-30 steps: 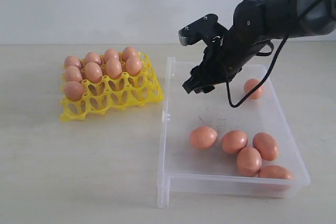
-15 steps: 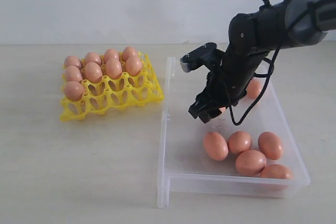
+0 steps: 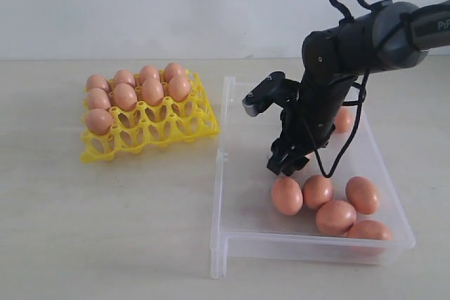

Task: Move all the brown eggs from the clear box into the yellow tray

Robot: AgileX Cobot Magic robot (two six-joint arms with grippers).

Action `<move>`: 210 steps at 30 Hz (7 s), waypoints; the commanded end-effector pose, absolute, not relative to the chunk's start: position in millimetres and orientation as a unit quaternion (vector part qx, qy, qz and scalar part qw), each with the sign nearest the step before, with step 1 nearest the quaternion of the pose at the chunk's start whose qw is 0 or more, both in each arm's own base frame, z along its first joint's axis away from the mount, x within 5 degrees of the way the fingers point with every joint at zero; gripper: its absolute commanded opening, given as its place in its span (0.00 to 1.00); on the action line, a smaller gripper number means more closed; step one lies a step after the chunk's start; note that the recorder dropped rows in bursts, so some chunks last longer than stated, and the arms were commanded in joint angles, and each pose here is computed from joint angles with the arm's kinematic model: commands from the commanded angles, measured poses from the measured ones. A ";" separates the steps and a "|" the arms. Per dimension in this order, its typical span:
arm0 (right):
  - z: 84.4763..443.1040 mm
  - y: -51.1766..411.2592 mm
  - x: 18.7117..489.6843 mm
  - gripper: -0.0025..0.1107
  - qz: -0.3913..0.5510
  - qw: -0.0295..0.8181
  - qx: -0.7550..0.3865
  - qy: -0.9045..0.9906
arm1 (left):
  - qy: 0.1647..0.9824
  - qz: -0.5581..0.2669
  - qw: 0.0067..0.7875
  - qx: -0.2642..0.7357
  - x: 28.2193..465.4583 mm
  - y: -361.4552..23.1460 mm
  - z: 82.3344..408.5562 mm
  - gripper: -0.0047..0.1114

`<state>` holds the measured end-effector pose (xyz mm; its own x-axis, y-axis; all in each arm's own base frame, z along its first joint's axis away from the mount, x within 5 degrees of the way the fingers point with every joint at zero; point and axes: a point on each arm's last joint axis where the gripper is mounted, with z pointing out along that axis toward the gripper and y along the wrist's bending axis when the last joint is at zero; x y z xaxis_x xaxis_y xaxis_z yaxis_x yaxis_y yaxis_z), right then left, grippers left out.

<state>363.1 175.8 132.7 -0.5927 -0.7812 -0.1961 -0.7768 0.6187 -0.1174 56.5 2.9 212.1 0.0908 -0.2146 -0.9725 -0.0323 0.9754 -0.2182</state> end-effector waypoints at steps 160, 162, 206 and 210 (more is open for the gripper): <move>92.1 375.8 418.8 0.17 0.401 0.546 -0.303 0.670 | 0.670 -0.062 0.735 -0.088 56.1 2.6 213.2 0.07; 92.0 375.7 418.9 0.27 0.402 0.545 -0.302 0.671 | 0.670 -0.062 0.735 -0.088 56.1 2.6 213.2 0.07; 301.6 181.5 327.1 0.02 -0.201 0.537 -0.280 0.770 | 0.670 -0.062 0.735 -0.088 56.1 2.6 213.2 0.07; 277.3 138.6 336.9 0.02 -0.107 0.364 -0.238 0.894 | 0.670 -0.062 0.735 -0.088 56.1 2.6 213.2 0.07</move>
